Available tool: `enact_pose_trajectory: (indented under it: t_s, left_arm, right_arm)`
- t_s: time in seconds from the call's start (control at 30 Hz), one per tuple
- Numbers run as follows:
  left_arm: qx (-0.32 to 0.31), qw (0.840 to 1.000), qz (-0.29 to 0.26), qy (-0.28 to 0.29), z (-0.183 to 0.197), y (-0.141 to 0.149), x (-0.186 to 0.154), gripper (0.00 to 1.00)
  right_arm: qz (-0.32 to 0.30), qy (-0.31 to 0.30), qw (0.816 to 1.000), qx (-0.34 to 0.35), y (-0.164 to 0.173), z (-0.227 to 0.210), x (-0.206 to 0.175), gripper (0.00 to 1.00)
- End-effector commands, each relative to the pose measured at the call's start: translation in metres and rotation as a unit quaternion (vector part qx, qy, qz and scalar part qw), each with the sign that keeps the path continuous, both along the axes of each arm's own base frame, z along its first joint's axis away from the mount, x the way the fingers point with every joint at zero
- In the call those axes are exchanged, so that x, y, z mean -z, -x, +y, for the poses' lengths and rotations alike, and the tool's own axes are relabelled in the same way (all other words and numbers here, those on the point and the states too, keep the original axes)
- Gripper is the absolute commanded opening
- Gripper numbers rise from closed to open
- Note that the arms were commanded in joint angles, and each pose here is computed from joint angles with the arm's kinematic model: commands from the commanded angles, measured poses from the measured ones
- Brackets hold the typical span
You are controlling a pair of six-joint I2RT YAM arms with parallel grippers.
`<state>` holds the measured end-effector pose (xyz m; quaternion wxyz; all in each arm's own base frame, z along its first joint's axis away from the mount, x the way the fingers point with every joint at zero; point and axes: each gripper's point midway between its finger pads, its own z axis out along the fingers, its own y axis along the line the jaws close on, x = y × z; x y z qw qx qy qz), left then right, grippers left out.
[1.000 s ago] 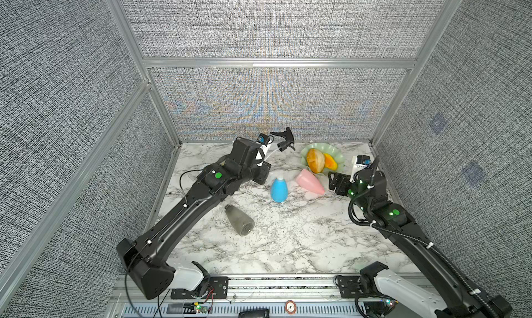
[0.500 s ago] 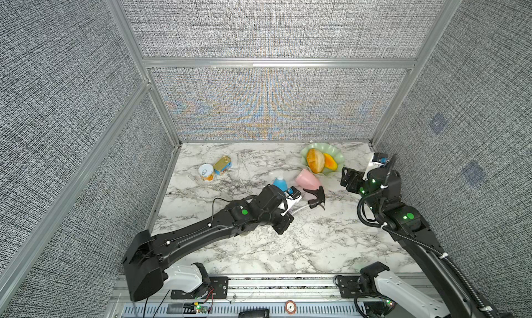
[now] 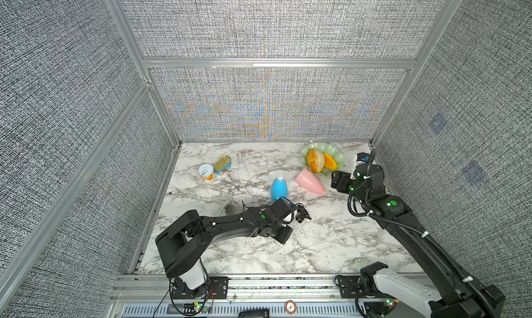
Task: Attach spray nozzles to spray bottles
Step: Place the spray nozzle at the center of the board.
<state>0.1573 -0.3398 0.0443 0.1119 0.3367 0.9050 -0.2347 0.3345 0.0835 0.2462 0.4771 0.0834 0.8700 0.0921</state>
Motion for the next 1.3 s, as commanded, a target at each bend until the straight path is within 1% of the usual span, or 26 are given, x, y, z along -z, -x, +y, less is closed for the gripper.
enact_pose_trajectory:
  t_s: [0.0, 0.03, 0.13, 0.23, 0.33, 0.4, 0.47, 0.53, 0.6, 0.7, 0.83, 0.9, 0.97, 1.03, 1.1, 1.27]
  left_arm:
    - [-0.006, 1.000, 0.014, 0.002, -0.003, 0.002, 0.008, 0.17]
    - [-0.006, 1.000, 0.017, -0.002, -0.002, 0.003, 0.012, 0.18]
    - [-0.009, 1.000, 0.017, -0.012, 0.000, 0.002, 0.017, 0.31]
    - [-0.015, 1.000, 0.016, -0.023, 0.002, 0.000, 0.011, 0.40]
    - [-0.023, 0.999, -0.003, -0.025, 0.007, -0.005, -0.012, 0.44]
    - [-0.024, 0.999, -0.025, -0.013, 0.011, -0.008, -0.034, 0.48]
    - [-0.047, 0.997, -0.061, -0.022, 0.022, -0.018, -0.060, 0.51]
    - [-0.055, 0.994, -0.093, -0.018, 0.031, -0.023, -0.085, 0.53]
    - [-0.068, 0.989, -0.125, -0.027, 0.044, -0.030, -0.105, 0.55]
    - [-0.095, 0.977, -0.183, -0.043, 0.066, -0.043, -0.133, 0.60]
    - [-0.124, 0.964, -0.236, -0.024, 0.085, -0.052, -0.159, 0.61]
    - [-0.118, 0.959, -0.258, -0.006, 0.088, -0.051, -0.166, 0.60]
    - [-0.127, 0.953, -0.274, 0.012, 0.093, -0.052, -0.175, 0.61]
    - [-0.136, 0.949, -0.285, 0.017, 0.099, -0.052, -0.182, 0.63]
    - [-0.144, 0.946, -0.291, 0.011, 0.106, -0.053, -0.185, 0.64]
    - [-0.147, 0.945, -0.293, -0.001, 0.114, -0.053, -0.184, 0.64]
  right_arm:
    - [0.028, -0.015, 0.999, -0.023, -0.013, 0.016, 0.013, 0.85]
    - [0.041, -0.015, 0.999, -0.031, -0.018, 0.022, 0.020, 0.85]
    - [0.073, -0.019, 0.996, -0.048, -0.035, 0.037, 0.037, 0.87]
    - [0.095, -0.027, 0.993, -0.064, -0.054, 0.052, 0.050, 0.87]
    - [0.112, -0.034, 0.989, -0.085, -0.075, 0.068, 0.060, 0.87]
    - [0.119, -0.039, 0.987, -0.097, -0.088, 0.078, 0.068, 0.87]
    - [0.129, -0.046, 0.985, -0.103, -0.104, 0.087, 0.079, 0.87]
    - [0.141, -0.049, 0.983, -0.108, -0.116, 0.094, 0.090, 0.87]
    - [0.149, -0.057, 0.980, -0.118, -0.126, 0.103, 0.097, 0.87]
    - [0.158, -0.060, 0.979, -0.112, -0.142, 0.108, 0.109, 0.87]
    - [0.157, -0.071, 0.979, -0.113, -0.157, 0.116, 0.114, 0.87]
    - [0.162, -0.083, 0.976, -0.119, -0.161, 0.121, 0.117, 0.87]
    - [0.168, -0.101, 0.972, -0.132, -0.163, 0.128, 0.121, 0.86]
    - [0.171, -0.124, 0.965, -0.154, -0.162, 0.138, 0.122, 0.86]
    - [0.174, -0.136, 0.962, -0.158, -0.160, 0.141, 0.123, 0.86]
    - [0.180, -0.144, 0.960, -0.160, -0.154, 0.140, 0.125, 0.85]
